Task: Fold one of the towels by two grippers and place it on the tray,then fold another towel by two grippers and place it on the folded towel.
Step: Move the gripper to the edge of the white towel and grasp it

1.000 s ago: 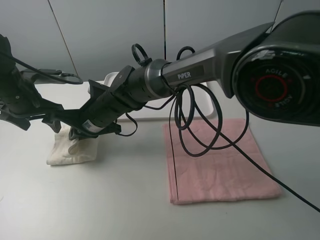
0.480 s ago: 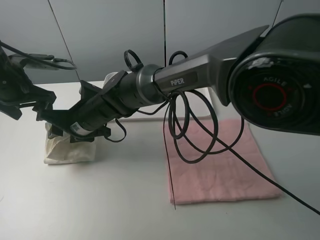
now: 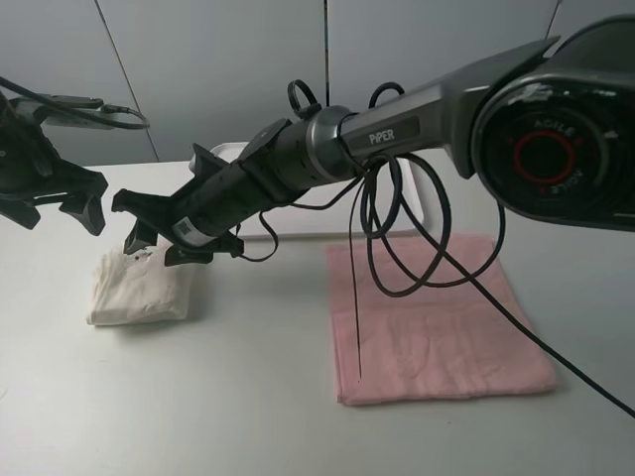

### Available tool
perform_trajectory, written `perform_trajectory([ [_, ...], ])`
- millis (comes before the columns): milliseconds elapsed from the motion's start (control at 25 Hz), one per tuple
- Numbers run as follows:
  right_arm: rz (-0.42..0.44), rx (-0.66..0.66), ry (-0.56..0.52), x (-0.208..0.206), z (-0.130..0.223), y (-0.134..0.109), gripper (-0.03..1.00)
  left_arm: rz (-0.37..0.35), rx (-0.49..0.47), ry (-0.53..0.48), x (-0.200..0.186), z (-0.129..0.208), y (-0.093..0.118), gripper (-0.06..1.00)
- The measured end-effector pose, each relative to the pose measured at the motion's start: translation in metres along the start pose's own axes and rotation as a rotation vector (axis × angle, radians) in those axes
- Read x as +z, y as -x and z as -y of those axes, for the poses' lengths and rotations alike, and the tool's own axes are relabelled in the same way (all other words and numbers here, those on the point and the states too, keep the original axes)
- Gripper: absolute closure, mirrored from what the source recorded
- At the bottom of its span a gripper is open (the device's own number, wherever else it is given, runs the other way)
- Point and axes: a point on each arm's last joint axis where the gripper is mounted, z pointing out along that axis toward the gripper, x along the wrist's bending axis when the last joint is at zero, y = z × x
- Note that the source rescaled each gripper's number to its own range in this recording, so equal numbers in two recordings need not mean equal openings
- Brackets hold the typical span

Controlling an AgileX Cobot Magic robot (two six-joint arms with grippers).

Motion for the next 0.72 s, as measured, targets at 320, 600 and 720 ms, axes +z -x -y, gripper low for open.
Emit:
perform_trajectory([
  [320, 0.095, -0.048, -0.048, -0.008, -0.005, 0.017, 0.41, 0.0, 0.011, -0.002, 0.0, 0.0, 0.0, -0.05],
  [600, 0.131, -0.008, -0.075, 0.002, -0.001, 0.031, 0.37, 0.002, 0.01, -0.002, 0.0, 0.0, 0.0, -0.05],
  [720, 0.133, -0.006, -0.07, 0.003, -0.001, 0.032, 0.37, 0.002, 0.01, -0.002, 0.0, 0.0, 0.0, -0.05],
])
